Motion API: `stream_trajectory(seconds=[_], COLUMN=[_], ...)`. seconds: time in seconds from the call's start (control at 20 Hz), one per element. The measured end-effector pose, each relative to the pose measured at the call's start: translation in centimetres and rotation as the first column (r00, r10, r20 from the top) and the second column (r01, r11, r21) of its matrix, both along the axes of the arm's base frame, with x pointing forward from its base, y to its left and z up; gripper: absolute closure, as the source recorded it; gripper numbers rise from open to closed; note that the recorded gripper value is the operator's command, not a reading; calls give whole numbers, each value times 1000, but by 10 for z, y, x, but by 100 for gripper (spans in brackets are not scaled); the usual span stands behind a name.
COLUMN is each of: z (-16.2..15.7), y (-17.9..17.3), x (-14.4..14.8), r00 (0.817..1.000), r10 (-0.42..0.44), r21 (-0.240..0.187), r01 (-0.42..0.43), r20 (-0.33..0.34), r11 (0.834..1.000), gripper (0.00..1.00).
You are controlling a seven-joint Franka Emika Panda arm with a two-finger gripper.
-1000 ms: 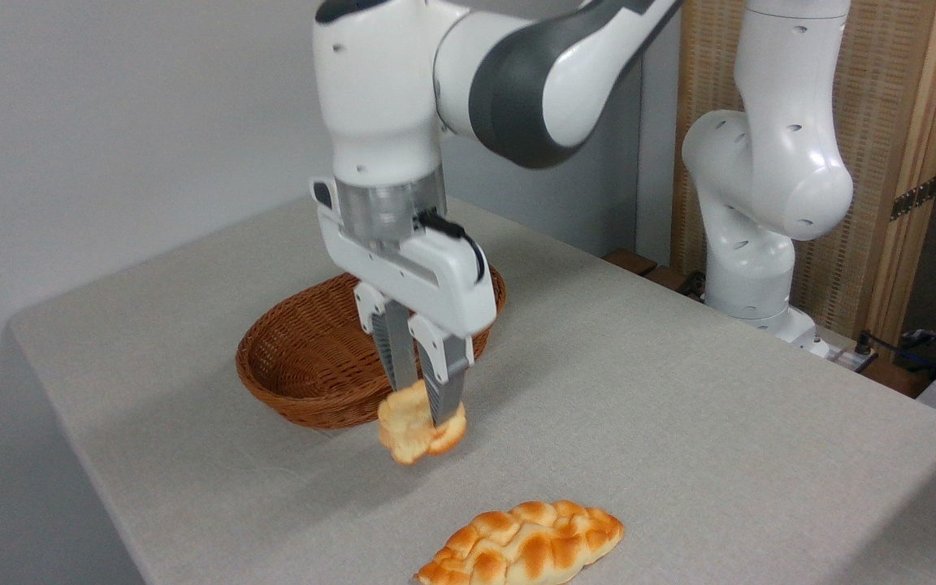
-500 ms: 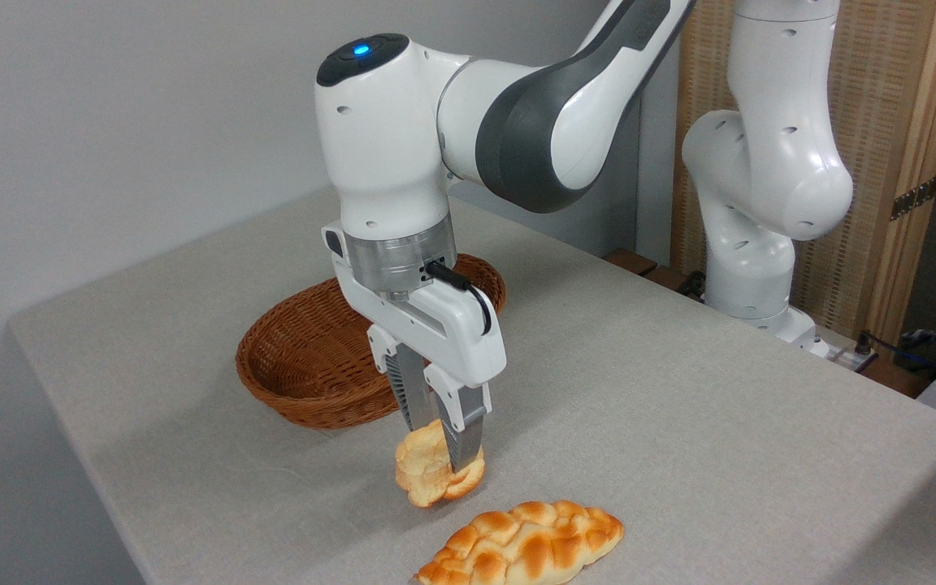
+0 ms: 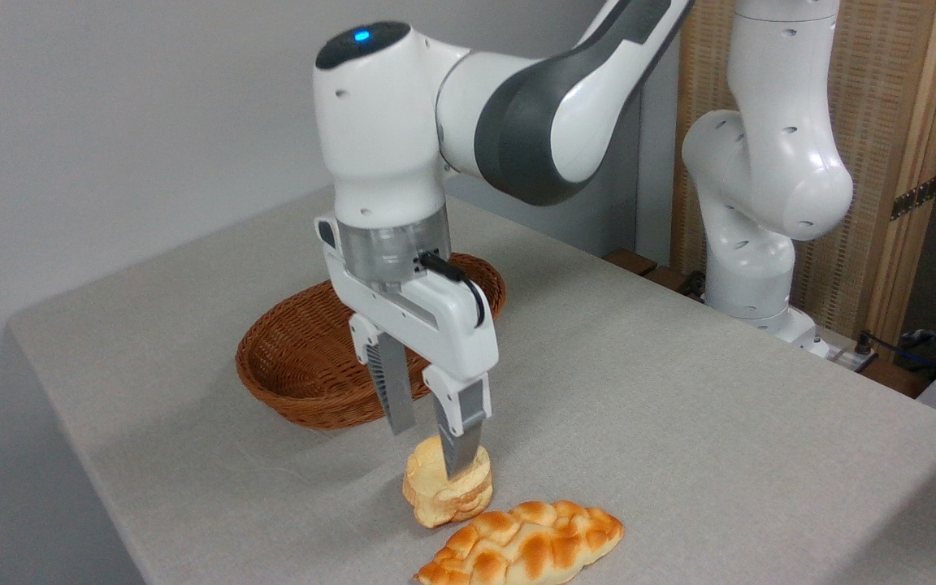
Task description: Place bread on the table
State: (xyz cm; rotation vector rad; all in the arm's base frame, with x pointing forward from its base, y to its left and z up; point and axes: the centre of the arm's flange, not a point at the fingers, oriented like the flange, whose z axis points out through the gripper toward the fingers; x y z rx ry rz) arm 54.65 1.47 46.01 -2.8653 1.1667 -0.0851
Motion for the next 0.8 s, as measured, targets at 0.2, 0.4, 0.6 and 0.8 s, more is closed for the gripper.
stream_trajectory(seconds=[0.2,0.4,0.6,0.8], z=[26,62,87,102], y=[-9,-47,-88,-122], x=[8,15,15,12], r00=[999,992,986,980], r10=[-1,41,3,-41], r21=[-11,-51,-61,-66], r01=[1,-35,8,54], r20=[54,120,168,195], r11=[1000,998,998,996], gripper=[0,0,0,0])
